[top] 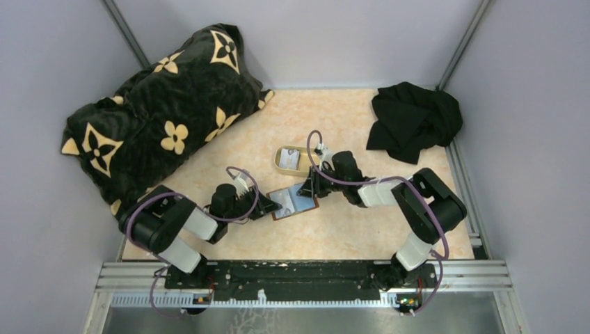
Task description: Take the credit cards out of the card holder
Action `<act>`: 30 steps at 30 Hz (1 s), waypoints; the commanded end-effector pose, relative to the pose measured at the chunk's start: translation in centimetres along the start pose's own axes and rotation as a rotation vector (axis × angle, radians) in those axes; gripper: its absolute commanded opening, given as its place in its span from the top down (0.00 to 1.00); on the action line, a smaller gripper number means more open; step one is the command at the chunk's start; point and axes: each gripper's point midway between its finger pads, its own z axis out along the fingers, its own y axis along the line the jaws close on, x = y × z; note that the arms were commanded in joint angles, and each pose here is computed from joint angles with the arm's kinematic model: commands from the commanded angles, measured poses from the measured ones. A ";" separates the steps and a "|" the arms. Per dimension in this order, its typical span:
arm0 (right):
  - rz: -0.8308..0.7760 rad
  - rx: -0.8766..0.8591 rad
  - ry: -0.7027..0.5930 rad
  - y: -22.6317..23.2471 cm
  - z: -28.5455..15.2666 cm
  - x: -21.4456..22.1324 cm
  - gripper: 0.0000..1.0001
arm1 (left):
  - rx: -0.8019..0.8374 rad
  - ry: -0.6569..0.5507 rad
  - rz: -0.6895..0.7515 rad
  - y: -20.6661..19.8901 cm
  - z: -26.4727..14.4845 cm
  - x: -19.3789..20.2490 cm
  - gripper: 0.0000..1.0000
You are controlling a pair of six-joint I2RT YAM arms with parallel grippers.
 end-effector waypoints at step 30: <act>0.007 -0.203 0.061 2.5 3.0 2.0 0.63 | -0.050 0.056 -0.086 3.6 0.9 2.5 0.73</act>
